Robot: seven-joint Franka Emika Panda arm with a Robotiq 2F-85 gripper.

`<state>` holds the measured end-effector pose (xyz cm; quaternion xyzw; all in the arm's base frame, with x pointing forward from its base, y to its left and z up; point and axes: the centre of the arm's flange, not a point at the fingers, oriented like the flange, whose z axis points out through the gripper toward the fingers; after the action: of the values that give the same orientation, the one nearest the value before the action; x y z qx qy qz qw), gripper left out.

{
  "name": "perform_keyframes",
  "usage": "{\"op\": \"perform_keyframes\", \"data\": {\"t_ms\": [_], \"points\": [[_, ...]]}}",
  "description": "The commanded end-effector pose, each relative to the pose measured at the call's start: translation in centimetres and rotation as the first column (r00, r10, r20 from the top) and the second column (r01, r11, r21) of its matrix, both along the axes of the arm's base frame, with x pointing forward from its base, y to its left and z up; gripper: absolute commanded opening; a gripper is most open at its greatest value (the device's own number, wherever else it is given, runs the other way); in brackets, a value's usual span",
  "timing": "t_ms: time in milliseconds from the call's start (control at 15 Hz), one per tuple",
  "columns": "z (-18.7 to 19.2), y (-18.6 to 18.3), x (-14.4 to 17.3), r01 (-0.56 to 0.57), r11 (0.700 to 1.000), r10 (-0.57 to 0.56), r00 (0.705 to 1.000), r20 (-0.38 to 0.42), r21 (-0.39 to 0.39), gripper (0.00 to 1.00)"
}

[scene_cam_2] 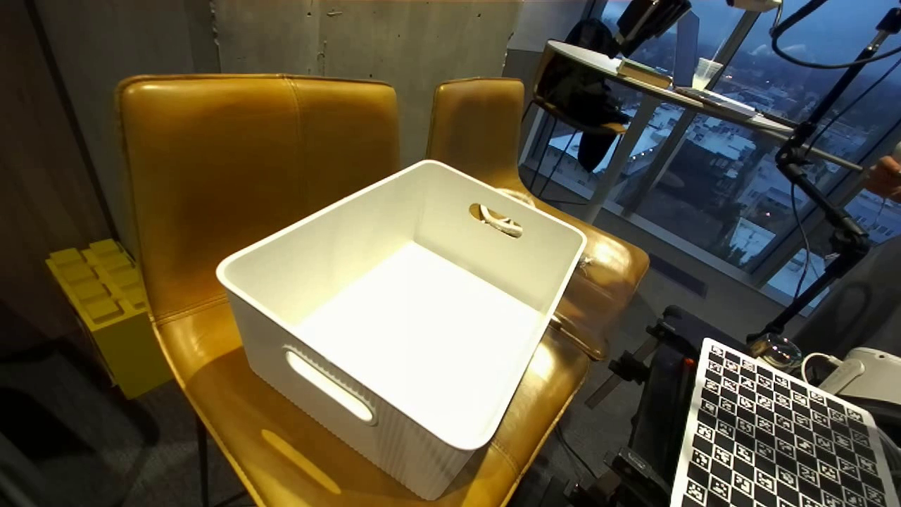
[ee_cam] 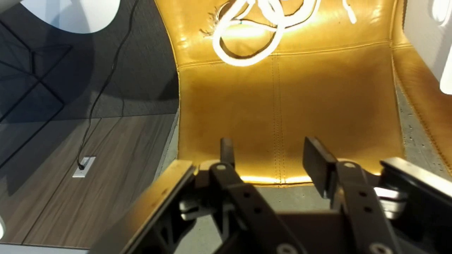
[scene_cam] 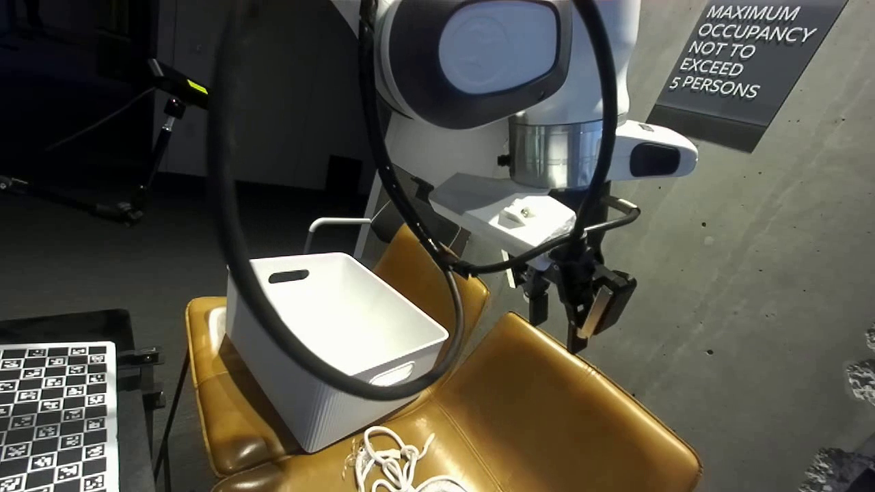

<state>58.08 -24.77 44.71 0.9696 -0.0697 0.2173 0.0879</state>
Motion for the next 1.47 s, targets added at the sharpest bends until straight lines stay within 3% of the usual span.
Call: {"op": "perform_keyframes", "data": {"t_ms": [0, 133, 400, 867, 1400], "points": [[-0.5, 0.1, -1.3, -0.016, 1.0, 0.016, 1.0, -0.008, 0.007, 0.86], [-2.6, -0.4, -1.4, -0.021, 1.0, 0.021, 0.999, -0.029, 0.008, 0.99], [-9.8, -3.2, -1.0, -0.01, 1.0, 0.012, 0.996, -0.092, 0.018, 1.0], [-21.4, -8.1, 1.7, 0.037, 0.998, -0.032, 0.994, -0.107, 0.047, 1.0], [-25.9, -9.7, 4.6, 0.133, 0.988, -0.124, 0.987, -0.106, 0.084, 1.0]]}}
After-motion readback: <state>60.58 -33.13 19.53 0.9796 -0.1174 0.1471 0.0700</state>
